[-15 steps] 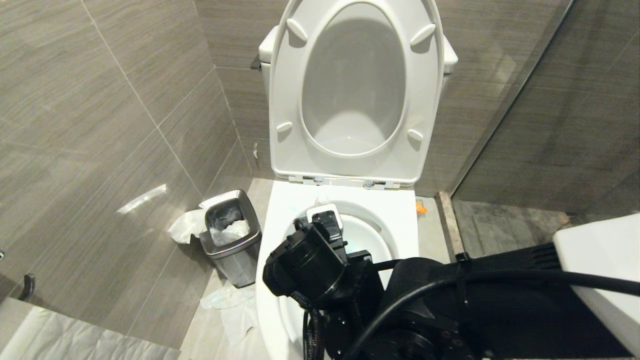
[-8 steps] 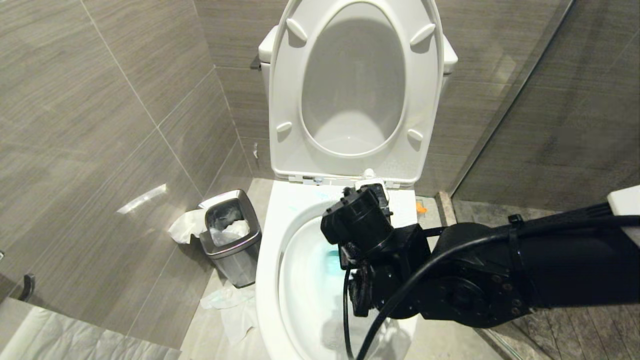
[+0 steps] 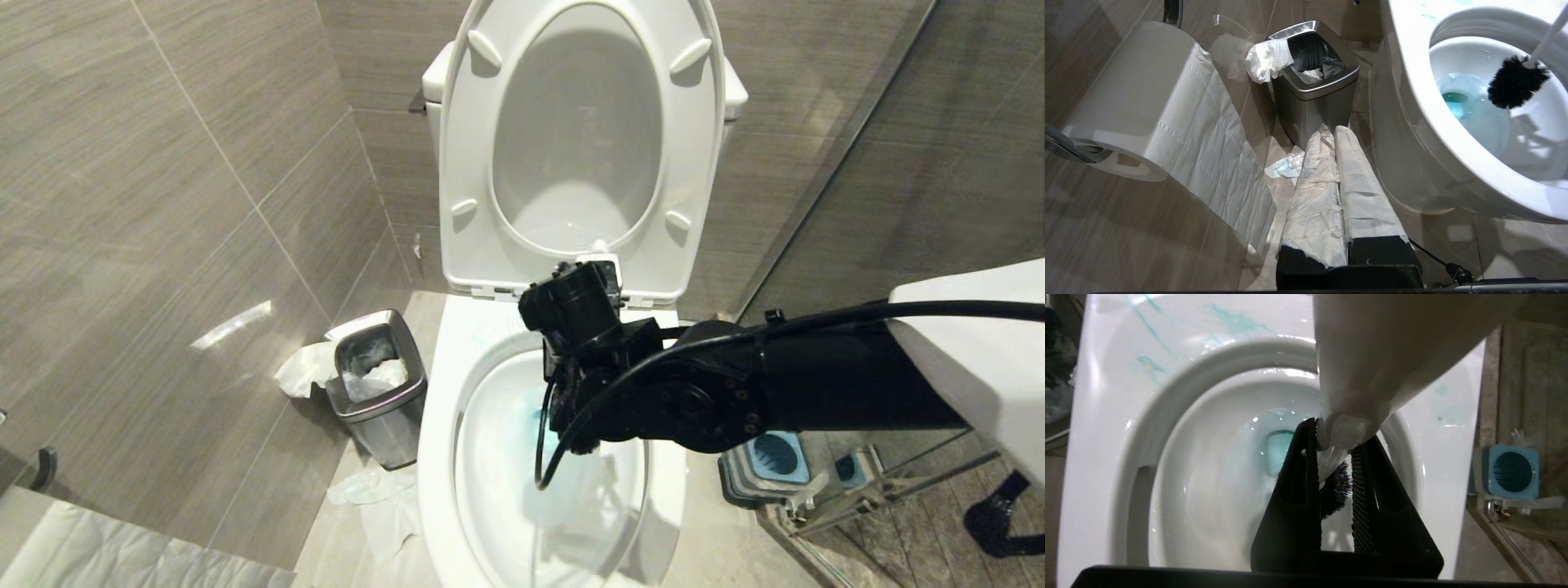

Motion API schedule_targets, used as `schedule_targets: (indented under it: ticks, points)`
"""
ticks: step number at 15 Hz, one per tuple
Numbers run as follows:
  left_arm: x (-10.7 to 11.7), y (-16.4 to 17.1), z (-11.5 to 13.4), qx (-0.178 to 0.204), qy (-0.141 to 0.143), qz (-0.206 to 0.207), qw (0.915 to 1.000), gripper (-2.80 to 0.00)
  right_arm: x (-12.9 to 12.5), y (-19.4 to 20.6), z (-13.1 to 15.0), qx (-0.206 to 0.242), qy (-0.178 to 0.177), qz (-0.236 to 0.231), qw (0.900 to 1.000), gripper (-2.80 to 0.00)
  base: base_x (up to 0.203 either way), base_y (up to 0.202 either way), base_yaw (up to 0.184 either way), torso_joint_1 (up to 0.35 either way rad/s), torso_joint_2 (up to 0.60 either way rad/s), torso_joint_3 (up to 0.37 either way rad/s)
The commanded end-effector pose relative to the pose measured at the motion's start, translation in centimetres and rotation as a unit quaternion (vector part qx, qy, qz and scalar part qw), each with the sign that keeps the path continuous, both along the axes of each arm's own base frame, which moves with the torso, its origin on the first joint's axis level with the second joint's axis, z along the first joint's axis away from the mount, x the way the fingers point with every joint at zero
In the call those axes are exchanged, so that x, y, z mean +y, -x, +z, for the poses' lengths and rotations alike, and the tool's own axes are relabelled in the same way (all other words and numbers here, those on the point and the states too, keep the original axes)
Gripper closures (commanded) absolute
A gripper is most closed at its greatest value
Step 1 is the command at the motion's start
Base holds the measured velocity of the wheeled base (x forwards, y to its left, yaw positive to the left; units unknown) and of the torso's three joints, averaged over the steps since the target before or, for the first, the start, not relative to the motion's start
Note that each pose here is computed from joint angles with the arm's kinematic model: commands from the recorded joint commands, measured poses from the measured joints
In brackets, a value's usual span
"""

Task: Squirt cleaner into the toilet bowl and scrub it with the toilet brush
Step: Scrub the toilet bowl

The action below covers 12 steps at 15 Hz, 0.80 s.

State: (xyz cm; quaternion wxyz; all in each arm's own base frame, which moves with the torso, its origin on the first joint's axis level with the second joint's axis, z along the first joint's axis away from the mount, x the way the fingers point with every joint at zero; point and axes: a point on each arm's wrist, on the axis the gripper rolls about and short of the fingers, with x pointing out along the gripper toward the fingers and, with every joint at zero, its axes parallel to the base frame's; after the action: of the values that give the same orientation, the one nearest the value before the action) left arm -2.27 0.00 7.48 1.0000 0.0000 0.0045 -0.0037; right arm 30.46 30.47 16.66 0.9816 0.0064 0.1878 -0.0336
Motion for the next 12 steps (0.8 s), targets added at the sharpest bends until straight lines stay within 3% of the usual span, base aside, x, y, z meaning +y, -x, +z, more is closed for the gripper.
schedule_targets:
  ticks: [1, 8, 12]
  points:
    - [0.0, 0.0, 0.0, 0.002, 0.000, 0.000, 1.0000, 0.00, 1.6, -1.6, -1.4, -0.003, 0.002, -0.001, 1.000, 0.00, 0.000, 0.000, 0.000, 0.000, 0.00, 0.000]
    - [0.0, 0.0, 0.0, 0.002, 0.000, 0.000, 1.0000, 0.00, 5.4, -1.6, -1.6, -0.024, -0.015, 0.027, 0.999, 0.00, 0.000, 0.000, 0.000, 0.000, 0.00, 0.000]
    - [0.0, 0.0, 0.0, 0.002, 0.000, 0.000, 1.0000, 0.00, 7.9, 0.6, -1.9, -0.023, -0.015, 0.064, 0.998, 0.00, 0.000, 0.000, 0.000, 0.000, 0.00, 0.000]
